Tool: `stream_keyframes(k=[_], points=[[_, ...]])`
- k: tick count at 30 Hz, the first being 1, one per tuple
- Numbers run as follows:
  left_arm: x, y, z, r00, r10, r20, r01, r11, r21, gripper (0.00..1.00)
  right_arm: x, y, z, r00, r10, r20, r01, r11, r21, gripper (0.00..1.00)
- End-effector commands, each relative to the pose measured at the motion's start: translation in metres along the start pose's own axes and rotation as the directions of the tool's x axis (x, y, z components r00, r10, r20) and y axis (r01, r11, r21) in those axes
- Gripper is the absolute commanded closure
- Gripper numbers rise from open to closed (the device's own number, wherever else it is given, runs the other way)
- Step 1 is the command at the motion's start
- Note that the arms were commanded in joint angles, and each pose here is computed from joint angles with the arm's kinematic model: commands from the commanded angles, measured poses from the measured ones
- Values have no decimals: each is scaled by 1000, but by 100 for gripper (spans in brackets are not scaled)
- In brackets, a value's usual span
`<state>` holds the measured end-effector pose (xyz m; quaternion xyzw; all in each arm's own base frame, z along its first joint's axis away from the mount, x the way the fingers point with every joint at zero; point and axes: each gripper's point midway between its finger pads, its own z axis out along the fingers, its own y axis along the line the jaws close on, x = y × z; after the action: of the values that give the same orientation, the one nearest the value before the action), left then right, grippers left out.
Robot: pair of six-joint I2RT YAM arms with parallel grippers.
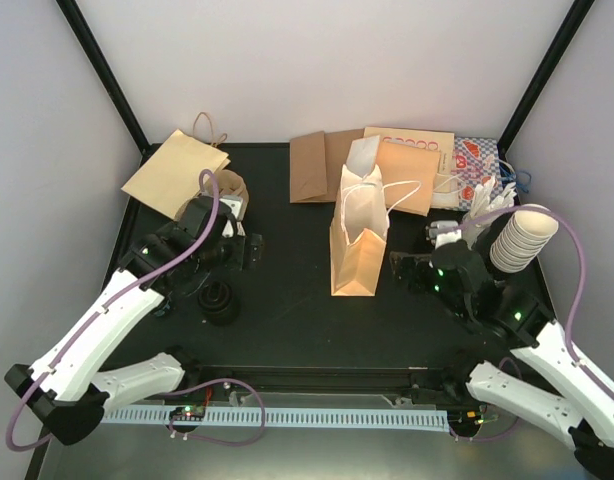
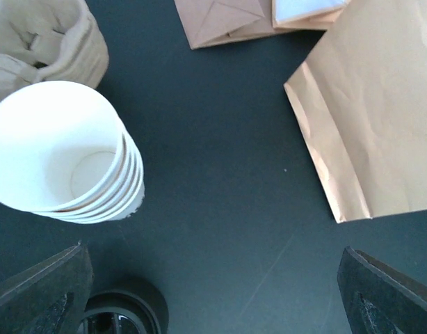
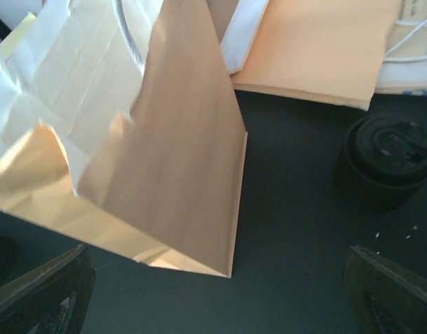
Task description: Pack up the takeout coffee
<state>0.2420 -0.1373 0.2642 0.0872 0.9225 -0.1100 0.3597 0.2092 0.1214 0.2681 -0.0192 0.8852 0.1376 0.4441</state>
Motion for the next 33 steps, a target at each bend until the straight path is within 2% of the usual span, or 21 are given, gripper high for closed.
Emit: stream_keyframes(k=[1,5,7,11,14,18,24,25,29,33], points=[[0,-7,-1,999,23,-32,-22,999,39,1,2,8,-5,993,93,75,-83,989,-121,0],[-2,7,-2,999,38,19,-38,999,-22,1,17,6,2,994,95,55,-87,987,-134,0],[-2,15,0,1000,22,6,-21,999,-46,2,29,7,9,996,86,17,-83,987,-140,0],[3,41,15,995,10,-100,-26,986,-165,14,47,14,20,996,74,-40,-80,982,-171,0],[0,54,24,991,20,-133,-50,972,-228,25,51,18,24,996,70,-53,-79,978,-193,0],[-7,72,31,989,12,-151,-58,952,-300,36,55,19,26,996,56,-64,-68,979,-195,0],[-23,76,42,988,7,-157,-51,959,-279,47,63,16,26,996,35,-80,-50,980,-191,0],[-22,75,51,983,10,-184,-60,961,-270,49,63,15,25,996,34,-82,-49,980,-191,0],[-20,64,63,967,26,-254,-78,977,-199,49,63,16,24,996,38,-77,-53,979,-199,0],[-18,62,73,955,31,-295,-89,979,-184,51,64,17,25,996,38,-83,-55,977,-205,0]])
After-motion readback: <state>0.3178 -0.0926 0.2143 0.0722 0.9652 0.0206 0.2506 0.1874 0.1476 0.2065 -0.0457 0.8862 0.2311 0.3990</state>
